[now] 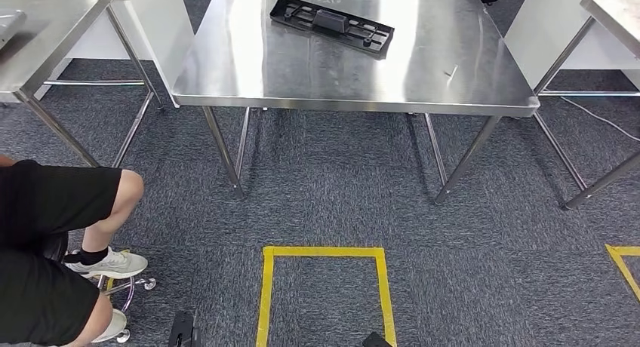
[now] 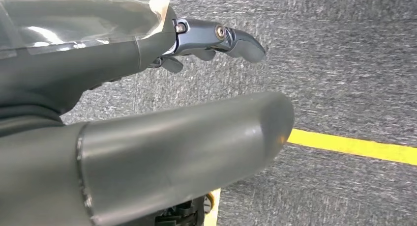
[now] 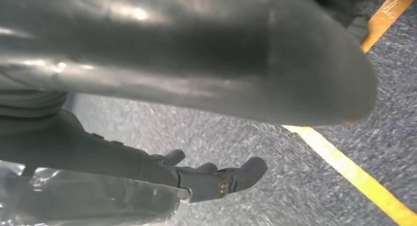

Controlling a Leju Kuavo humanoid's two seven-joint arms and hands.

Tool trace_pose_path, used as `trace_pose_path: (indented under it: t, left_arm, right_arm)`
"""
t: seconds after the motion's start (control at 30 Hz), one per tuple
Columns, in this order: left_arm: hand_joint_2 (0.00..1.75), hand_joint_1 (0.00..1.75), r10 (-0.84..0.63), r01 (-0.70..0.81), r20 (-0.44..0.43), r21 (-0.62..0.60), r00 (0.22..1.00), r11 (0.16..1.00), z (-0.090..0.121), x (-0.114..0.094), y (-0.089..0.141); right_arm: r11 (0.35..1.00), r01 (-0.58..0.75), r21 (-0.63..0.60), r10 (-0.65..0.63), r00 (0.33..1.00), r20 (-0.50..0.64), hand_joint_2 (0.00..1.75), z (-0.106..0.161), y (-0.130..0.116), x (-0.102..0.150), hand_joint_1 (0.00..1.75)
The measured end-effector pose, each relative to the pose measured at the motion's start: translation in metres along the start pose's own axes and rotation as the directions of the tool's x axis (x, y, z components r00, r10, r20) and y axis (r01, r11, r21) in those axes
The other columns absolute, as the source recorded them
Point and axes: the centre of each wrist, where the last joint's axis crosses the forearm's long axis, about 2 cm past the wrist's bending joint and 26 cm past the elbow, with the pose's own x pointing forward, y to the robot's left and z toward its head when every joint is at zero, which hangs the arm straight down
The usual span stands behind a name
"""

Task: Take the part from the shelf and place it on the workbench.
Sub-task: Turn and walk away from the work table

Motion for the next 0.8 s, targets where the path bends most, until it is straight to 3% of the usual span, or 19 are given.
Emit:
trace_pose_path:
  t: [0.8]
  left_arm:
    - [0.00, 0.00, -0.030, 0.028, -0.039, -0.065, 0.999, 0.998, -0.0042, 0.0032, 0.0082]
  right_arm:
    - [0.997, -0.083, 0.006, 0.083, 0.996, 0.011, 0.00, 0.0022, 0.0084, 0.0034, 0.00]
